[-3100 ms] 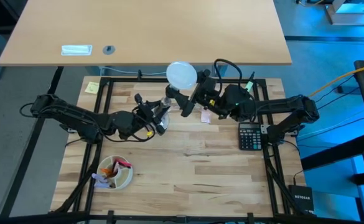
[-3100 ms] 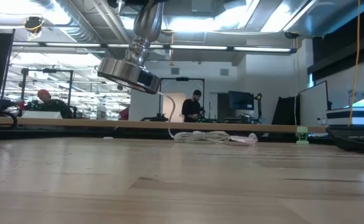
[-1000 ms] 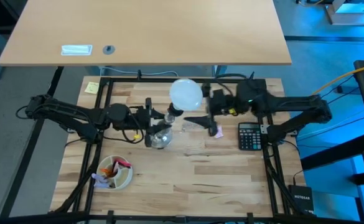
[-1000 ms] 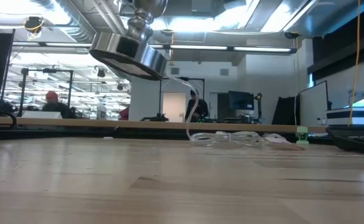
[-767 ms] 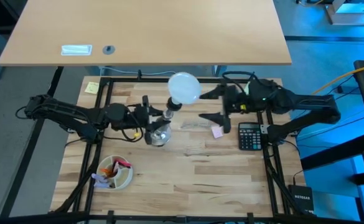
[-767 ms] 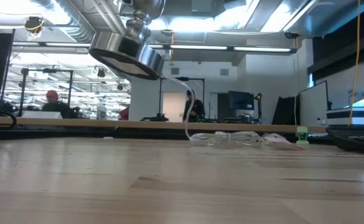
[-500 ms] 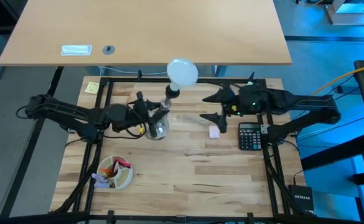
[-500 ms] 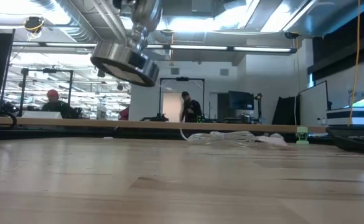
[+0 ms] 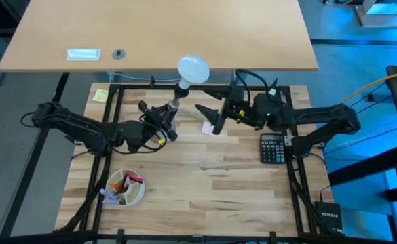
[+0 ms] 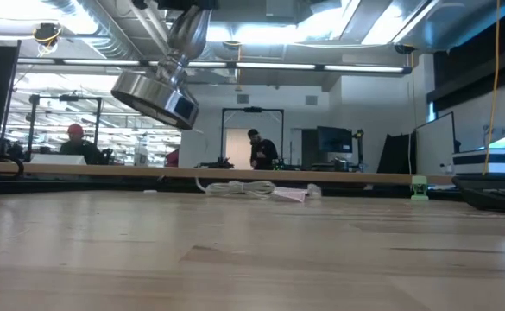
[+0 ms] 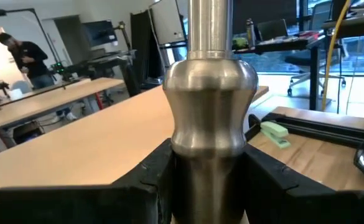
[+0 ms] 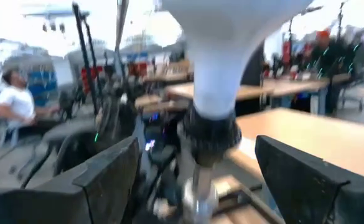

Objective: Screw lightbulb
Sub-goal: Remove the lightbulb from the silver lamp

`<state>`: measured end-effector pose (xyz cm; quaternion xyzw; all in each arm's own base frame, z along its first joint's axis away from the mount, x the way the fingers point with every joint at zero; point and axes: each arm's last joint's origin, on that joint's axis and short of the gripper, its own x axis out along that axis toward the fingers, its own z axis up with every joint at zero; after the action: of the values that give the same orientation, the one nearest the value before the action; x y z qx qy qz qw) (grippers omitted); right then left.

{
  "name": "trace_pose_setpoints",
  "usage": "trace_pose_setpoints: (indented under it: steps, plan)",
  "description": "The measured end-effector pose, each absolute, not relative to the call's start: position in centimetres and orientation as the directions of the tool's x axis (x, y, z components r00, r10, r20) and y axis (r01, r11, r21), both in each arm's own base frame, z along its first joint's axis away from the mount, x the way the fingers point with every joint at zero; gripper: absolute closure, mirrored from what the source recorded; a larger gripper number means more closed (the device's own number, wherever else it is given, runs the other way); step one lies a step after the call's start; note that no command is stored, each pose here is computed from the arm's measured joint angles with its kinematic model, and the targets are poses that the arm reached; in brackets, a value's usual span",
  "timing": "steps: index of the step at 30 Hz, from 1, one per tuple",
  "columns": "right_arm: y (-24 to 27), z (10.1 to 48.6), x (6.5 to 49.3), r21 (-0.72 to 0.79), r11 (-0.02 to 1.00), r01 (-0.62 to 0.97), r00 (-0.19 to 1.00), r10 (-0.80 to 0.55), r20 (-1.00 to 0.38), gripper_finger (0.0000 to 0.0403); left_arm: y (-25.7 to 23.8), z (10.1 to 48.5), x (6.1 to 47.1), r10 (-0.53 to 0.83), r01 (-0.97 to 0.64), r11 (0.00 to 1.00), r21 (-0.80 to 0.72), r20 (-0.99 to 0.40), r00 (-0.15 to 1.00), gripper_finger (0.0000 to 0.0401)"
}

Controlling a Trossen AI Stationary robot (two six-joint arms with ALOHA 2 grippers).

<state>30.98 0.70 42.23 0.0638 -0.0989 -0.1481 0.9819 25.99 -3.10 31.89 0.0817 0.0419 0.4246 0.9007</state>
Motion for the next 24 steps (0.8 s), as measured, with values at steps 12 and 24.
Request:
trace_pose_setpoints:
  steps: [12, 24]
  plan:
    - [0.0, 42.4, 34.8, 0.115, 0.941, 0.319, 0.893, -0.339, 0.295, 0.0077, -3.5, 31.0, 27.5, 0.780, -0.760, 0.605, 0.240, 0.013, 0.625, 0.0277]
    - [-0.5, 43.1, 34.6, 0.092, 0.926, 0.365, 0.859, -0.373, 0.350, 0.0077, -3.5, 30.9, 27.5, 0.780, -0.759, 0.606, 0.238, 0.010, 0.625, 0.0277]
